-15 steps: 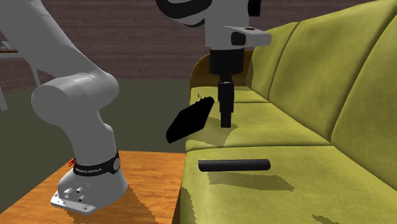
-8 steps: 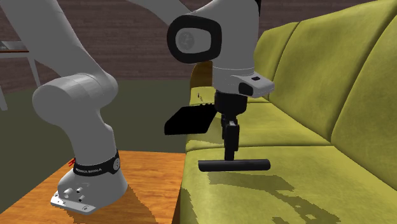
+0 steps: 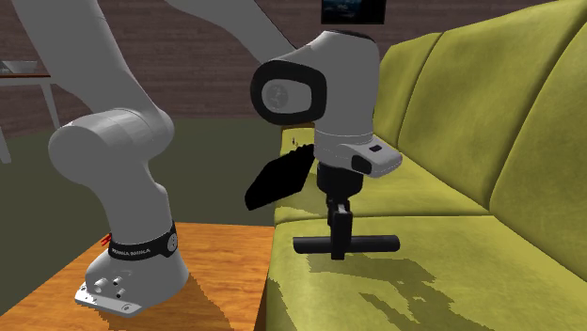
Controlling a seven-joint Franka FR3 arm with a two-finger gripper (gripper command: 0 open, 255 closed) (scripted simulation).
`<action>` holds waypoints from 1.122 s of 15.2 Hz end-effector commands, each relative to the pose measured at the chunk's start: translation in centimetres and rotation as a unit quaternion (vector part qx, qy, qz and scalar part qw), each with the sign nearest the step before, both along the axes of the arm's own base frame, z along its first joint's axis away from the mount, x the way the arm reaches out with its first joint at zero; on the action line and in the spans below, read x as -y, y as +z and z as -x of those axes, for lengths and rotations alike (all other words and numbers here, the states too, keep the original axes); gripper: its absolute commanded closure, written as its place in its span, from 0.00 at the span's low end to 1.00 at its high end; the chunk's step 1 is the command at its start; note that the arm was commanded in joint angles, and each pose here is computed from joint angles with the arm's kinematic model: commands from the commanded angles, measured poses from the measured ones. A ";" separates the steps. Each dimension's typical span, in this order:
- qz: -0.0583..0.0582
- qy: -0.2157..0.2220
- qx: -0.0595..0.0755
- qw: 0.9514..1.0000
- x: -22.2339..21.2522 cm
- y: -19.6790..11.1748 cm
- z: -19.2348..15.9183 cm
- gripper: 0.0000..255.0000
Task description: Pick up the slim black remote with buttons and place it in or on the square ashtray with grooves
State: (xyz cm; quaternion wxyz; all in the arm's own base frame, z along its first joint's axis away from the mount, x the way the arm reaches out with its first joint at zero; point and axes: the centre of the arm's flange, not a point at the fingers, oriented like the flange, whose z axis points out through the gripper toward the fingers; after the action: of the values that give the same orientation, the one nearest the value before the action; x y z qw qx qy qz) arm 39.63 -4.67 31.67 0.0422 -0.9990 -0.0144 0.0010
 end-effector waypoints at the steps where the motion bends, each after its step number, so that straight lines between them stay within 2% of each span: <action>1: 0.000 0.000 0.000 1.000 -0.1 -0.2 0.0 0.00; 7: 0.000 0.000 0.000 1.000 -0.1 -0.2 0.0 0.00; 8: 0.000 0.000 0.000 1.000 -0.1 -0.2 0.0 1.00; 17: 0.000 0.000 0.000 1.000 -0.1 -0.2 0.0 1.00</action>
State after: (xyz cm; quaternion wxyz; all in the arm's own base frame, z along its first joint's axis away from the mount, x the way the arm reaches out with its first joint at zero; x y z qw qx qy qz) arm 39.70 -4.69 31.59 0.0418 -0.9990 -0.0130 -0.0019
